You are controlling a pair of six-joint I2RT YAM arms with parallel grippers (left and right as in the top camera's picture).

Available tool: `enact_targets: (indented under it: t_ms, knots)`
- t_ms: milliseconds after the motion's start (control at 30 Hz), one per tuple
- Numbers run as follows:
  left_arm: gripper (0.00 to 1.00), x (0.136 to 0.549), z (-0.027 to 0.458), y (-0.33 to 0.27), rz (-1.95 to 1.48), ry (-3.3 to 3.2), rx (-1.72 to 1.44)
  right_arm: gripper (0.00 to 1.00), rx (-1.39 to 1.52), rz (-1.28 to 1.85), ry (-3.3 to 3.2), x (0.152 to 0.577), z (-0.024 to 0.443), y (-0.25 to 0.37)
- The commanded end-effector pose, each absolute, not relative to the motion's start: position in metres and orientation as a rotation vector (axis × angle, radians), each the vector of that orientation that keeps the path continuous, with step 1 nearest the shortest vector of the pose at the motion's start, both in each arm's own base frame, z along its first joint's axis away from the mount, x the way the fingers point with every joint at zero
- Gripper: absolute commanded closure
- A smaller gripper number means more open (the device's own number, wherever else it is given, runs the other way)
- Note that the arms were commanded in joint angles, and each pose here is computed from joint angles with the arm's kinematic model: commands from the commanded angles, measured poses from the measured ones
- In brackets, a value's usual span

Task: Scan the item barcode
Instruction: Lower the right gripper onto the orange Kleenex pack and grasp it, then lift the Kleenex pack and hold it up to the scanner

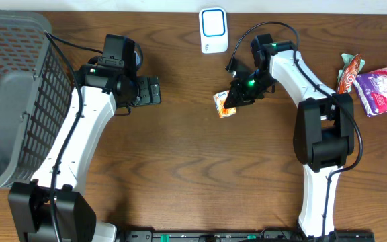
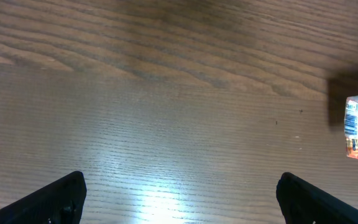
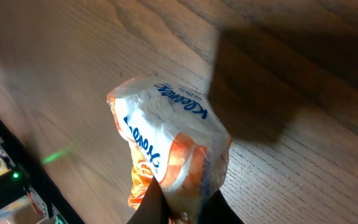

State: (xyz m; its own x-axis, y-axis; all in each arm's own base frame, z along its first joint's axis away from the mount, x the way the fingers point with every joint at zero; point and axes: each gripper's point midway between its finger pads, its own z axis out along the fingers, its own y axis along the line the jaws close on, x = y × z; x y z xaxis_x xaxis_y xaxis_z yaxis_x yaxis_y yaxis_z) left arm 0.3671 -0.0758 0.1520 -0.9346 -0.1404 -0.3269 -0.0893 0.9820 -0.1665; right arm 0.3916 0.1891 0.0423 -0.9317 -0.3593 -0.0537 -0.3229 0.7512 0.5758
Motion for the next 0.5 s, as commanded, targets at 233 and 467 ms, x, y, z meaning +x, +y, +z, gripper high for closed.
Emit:
enact_targets:
  t_ms: [233, 467]
  knots:
    - [0.02, 0.366, 0.153, -0.072, -0.188, 2.781, -0.165, 0.99, 0.934, -1.289, -2.73, 0.375, 0.077, 0.216]
    - [0.02, 0.366, 0.153, -0.072, -0.188, 2.781, -0.165, 0.99, 1.15, -1.375, -2.597, 0.352, 0.086, 0.216]
